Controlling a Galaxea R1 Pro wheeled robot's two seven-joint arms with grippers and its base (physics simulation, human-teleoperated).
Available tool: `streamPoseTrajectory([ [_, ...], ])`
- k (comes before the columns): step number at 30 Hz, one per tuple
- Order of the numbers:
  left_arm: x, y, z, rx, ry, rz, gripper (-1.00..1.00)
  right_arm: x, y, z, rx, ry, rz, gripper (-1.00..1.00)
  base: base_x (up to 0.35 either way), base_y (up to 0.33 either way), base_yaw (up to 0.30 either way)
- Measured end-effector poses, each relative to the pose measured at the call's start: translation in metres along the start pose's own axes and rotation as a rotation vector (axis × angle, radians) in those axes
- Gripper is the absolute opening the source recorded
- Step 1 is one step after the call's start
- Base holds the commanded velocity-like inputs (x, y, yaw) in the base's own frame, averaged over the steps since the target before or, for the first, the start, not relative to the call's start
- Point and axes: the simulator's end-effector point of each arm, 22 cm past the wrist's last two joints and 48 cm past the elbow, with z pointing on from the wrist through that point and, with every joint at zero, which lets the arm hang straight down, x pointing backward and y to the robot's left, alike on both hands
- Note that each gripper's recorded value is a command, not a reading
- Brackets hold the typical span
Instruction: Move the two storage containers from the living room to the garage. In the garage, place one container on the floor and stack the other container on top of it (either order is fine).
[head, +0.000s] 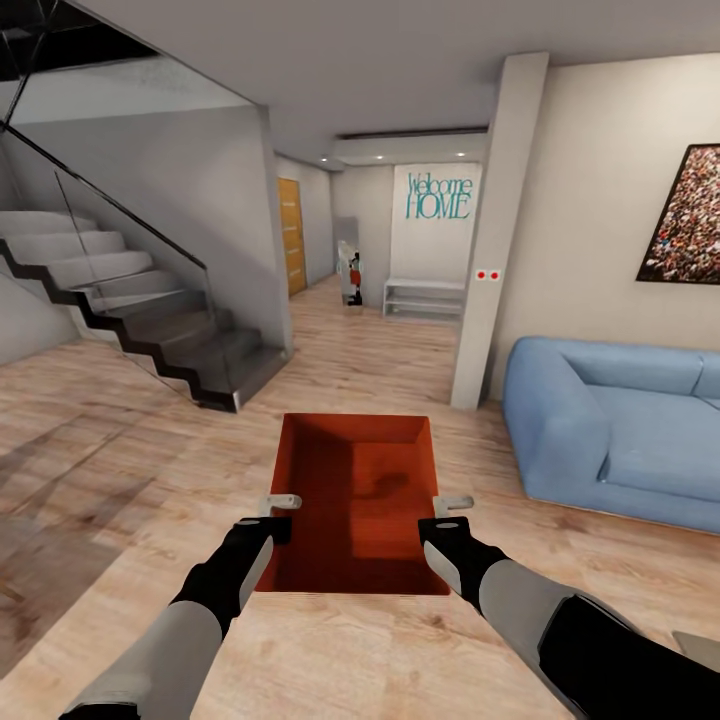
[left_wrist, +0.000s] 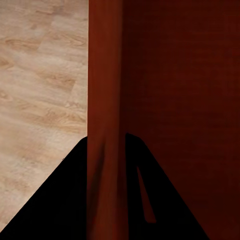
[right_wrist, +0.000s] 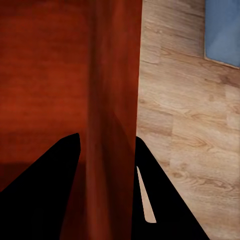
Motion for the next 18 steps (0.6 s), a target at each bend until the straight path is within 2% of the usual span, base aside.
streamPoseTrajectory([
  [18, 0.0000, 0.0000, 0.0000, 0.000, 0.000, 0.000, -1.00, 0.0000, 0.0000, 0.0000, 0.000, 0.000, 0.000, -1.00, 0.322, 0.000, 0.000],
])
